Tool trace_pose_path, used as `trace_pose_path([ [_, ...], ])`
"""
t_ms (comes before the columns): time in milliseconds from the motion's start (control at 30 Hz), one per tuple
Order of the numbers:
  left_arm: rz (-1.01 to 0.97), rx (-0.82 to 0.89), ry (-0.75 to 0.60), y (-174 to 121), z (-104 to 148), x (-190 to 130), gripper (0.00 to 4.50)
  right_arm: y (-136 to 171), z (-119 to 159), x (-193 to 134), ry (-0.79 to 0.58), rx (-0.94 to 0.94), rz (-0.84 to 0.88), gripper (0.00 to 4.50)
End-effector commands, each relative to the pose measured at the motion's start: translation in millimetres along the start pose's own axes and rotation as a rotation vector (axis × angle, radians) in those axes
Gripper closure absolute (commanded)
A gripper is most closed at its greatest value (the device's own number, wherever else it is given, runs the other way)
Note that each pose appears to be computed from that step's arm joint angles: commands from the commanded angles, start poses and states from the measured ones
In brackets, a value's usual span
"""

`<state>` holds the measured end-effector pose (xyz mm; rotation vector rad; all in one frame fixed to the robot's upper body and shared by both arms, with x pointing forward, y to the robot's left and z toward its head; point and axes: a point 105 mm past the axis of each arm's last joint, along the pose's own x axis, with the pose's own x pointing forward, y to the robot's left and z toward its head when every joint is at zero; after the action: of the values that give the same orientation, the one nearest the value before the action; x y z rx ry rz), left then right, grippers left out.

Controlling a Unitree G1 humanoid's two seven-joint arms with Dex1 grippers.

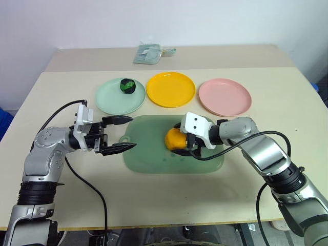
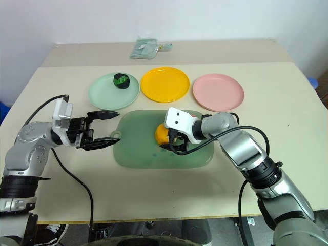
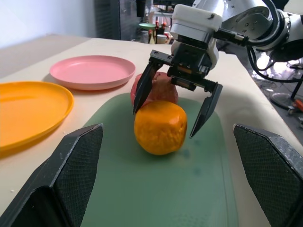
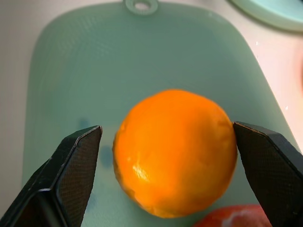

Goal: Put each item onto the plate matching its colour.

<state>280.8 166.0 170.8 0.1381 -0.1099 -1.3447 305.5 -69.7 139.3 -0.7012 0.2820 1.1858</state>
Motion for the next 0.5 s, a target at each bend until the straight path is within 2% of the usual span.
trace_pose_path([
  [33,-0.021,0.035,-0.009,-4.2,8.5,1.9,0.03,-7.1,5.0,-2.4,0.006,-0.038,-0.026,0.0],
  [100,-0.028,0.033,-0.004,-5.8,7.8,2.0,0.03,-3.7,1.9,-1.3,0.017,-0.034,-0.009,0.0],
  [267,-0.025,0.035,-0.009,-6.2,7.4,2.1,0.0,-3.9,22.9,-1.7,-0.086,0.004,-0.003,1.49],
  [400,0.045,0.047,-0.068,6.1,15.0,0.9,0.0,-20.5,81.6,-19.9,-0.385,0.117,-0.045,1.5],
  [500,0.137,0.071,-0.115,21.5,23.2,3.4,0.0,-58.9,98.4,-28.4,-0.49,0.174,-0.236,1.5],
])
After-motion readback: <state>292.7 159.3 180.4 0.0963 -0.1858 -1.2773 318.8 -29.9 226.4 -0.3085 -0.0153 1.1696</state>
